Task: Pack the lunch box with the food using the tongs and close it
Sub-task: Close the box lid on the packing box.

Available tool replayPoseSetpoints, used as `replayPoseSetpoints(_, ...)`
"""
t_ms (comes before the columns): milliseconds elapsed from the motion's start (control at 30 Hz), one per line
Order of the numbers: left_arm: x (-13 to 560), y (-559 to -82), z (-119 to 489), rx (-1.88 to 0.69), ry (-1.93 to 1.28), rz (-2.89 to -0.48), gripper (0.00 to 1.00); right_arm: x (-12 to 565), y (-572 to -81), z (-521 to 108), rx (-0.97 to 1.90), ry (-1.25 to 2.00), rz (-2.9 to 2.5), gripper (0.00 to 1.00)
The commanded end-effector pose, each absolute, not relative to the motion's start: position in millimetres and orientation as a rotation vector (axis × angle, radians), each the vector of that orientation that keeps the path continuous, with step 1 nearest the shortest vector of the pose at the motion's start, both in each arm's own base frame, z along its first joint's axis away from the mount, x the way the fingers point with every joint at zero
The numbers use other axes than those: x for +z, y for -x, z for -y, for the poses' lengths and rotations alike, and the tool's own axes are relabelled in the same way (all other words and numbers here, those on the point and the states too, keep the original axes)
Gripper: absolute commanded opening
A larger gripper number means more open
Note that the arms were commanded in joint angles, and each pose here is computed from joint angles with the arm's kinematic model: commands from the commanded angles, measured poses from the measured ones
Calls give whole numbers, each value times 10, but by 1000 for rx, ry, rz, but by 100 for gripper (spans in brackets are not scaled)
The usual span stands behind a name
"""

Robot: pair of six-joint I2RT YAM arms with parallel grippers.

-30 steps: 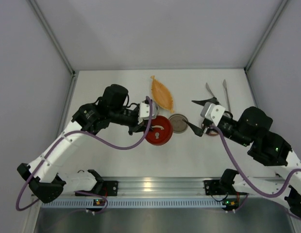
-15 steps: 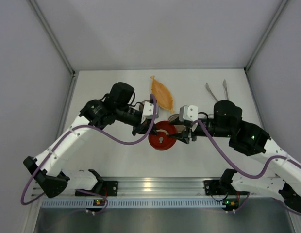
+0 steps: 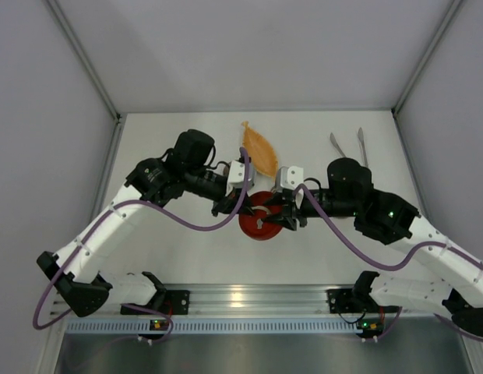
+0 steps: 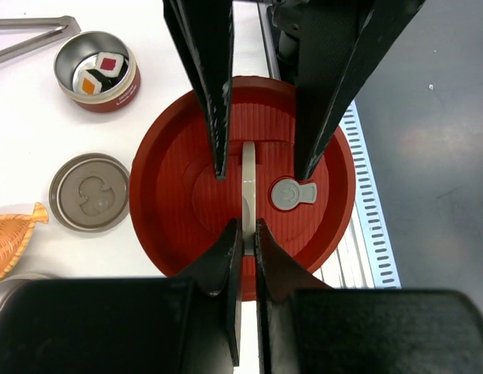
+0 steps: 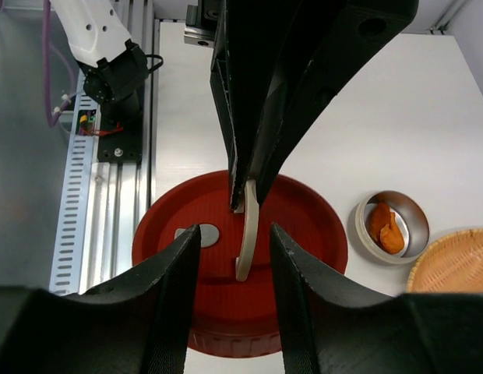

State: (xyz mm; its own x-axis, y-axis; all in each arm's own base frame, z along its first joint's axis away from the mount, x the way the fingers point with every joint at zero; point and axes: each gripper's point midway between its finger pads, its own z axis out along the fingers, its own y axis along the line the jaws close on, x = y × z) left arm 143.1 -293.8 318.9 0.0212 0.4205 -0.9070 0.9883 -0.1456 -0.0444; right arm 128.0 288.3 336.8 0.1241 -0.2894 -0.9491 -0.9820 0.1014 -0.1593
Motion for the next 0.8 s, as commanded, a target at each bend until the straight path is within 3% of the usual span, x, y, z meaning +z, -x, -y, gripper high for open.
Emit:
replayPoseSetpoints(0,3391,-1398,2979,-1124,-1635,-1380,0,3352,-1326,-2925,878,1365,-1378,40)
replayPoseSetpoints(200,3395,-1392,2983,-1134,-1632,-1386,0,3345,-1389,-2980,871,1361,-1402,36)
replayPoseSetpoints(500,3444,-1401,3027,-1167,-1599,-1403,0,3240,-1414,-3007,865,1390,-1444,9)
replayPoseSetpoints(533,3454,-1402,3026,-1170,-1594,-1404,0,3226,-1420,-3002,858,1391,-1448,1)
replayPoseSetpoints(600,3436,-1410,3020,-1166,-1588,-1420,0,3229,-1431,-2974,842,1388,-1446,0)
replayPoseSetpoints(667,3408,-1466,2998,-1122,-1562,-1455,10,3236,-1451,-2905,815,1376,-1451,0)
replayPoseSetpoints(700,3414,-1497,2974,-1118,-1526,-1493,24,3250,-1518,-2835,796,1348,-1466,0)
replayPoseSetpoints(733,3443,-1516,2930,-1110,-1501,-1499,50,3204,-1554,-2781,788,1335,-1486,0)
replayPoseSetpoints(767,3447,-1611,2853,-1101,-1454,-1527,60,3203,-1563,-2685,777,1317,-1496,0)
